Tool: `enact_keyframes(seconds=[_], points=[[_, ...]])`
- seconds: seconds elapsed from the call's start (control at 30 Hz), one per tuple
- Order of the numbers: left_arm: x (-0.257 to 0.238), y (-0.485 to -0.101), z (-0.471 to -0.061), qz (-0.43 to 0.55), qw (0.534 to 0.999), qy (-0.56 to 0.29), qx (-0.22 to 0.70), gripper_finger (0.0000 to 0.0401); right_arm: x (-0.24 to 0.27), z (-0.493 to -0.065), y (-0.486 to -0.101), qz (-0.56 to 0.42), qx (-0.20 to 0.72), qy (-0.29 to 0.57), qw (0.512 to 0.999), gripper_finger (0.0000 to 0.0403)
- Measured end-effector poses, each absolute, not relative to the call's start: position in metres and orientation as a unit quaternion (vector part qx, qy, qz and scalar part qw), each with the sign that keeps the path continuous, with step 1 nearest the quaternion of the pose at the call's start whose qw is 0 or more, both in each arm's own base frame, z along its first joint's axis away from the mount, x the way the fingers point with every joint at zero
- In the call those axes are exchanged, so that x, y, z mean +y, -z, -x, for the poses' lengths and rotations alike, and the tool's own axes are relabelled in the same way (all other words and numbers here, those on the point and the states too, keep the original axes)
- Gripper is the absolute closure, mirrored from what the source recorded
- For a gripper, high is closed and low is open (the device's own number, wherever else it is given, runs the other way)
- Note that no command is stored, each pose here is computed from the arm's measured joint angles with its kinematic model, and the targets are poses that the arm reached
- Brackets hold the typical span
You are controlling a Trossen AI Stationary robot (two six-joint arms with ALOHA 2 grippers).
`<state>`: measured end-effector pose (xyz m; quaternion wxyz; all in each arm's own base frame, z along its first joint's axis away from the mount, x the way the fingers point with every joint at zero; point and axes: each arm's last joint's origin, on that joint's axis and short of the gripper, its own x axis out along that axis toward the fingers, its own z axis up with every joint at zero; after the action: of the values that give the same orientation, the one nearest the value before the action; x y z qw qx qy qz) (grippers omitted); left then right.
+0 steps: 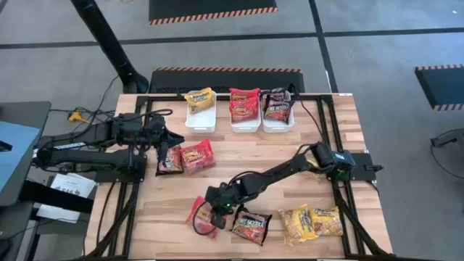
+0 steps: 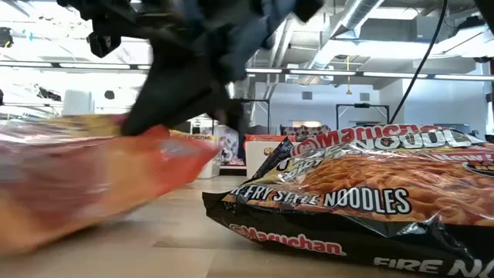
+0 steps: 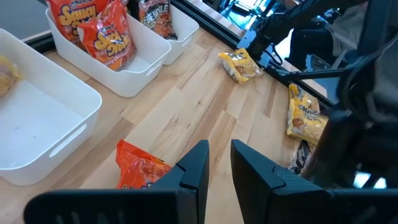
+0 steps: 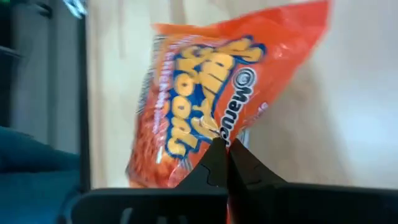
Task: Sort Maruchan noodles
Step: Put the orange noodle pack into the middle white bin
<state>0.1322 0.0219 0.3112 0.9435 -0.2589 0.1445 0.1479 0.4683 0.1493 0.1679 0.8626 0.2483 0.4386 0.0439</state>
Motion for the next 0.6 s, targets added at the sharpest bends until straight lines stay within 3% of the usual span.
enact_keyframes(seconds=[0.6], points=[[0.021, -0.303, -0.129, 0.269, 0.932, -0.160, 0.184, 0.0347, 0.090, -0.427, -0.257, -0.120, 0.459, 0.030, 0.880, 0.0400]])
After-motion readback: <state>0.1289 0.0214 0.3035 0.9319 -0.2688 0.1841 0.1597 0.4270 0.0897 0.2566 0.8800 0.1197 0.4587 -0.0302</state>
